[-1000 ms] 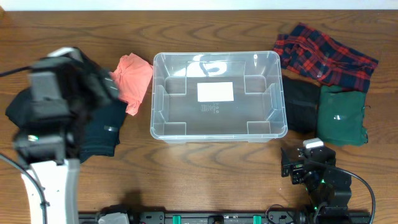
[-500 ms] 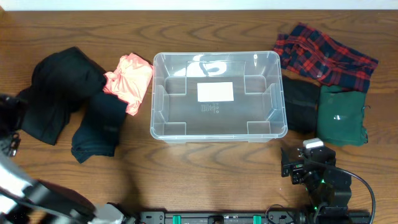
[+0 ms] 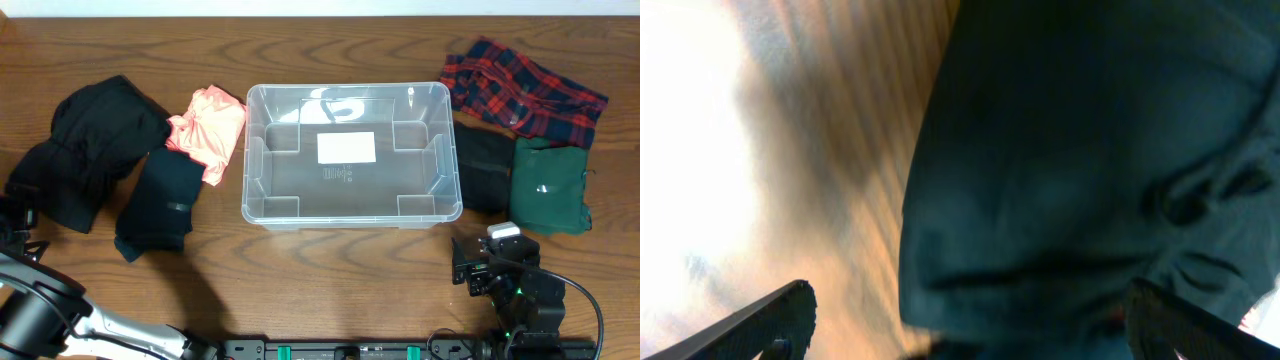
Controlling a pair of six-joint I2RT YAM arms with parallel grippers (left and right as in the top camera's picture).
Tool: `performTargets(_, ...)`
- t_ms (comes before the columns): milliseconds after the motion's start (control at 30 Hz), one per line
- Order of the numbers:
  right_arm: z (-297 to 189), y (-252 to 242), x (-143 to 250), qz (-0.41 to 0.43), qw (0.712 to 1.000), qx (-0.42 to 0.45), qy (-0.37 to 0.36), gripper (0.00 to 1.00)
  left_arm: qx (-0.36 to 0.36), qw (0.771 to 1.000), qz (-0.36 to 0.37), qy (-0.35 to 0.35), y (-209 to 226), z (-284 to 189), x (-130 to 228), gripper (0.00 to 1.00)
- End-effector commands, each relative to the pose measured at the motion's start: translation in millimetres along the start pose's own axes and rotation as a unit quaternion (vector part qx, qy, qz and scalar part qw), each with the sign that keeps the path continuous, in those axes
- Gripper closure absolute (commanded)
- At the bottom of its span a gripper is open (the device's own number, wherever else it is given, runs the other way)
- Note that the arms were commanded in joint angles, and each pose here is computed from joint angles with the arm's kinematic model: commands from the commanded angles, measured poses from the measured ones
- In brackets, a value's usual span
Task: Pack container
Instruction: 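Reach the left gripper to the large black garment and grasp it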
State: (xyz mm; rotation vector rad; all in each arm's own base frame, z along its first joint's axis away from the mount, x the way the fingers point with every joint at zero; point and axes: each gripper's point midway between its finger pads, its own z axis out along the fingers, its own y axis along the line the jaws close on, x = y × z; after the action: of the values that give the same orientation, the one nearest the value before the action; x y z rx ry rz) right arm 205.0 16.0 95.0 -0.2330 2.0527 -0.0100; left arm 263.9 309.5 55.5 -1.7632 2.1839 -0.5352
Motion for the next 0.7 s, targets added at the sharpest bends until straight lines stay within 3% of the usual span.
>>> performTargets(0, 0, -2, 1, -0.003, 1.0, 0.005, -0.001, 0.01, 0.016, 0.999, 0.027, 0.006, -1, 13, -6, 0.02)
performTargets(300, 0, -2, 1, -0.003, 1.0, 0.005, -0.001, 0.01, 0.02, 0.999, 0.044, -0.001, 3, 49, -20, 0.02)
performTargets(600, 0, -2, 1, -0.003, 1.0, 0.005, -0.001, 0.01, 0.045, 0.991, 0.126, 0.027, -40, 90, 3, 0.01)
performTargets(667, 0, -2, 1, -0.003, 1.0, 0.005, -0.001, 0.01, 0.046, 0.988, 0.143, 0.031, -48, 96, 9, 0.12)
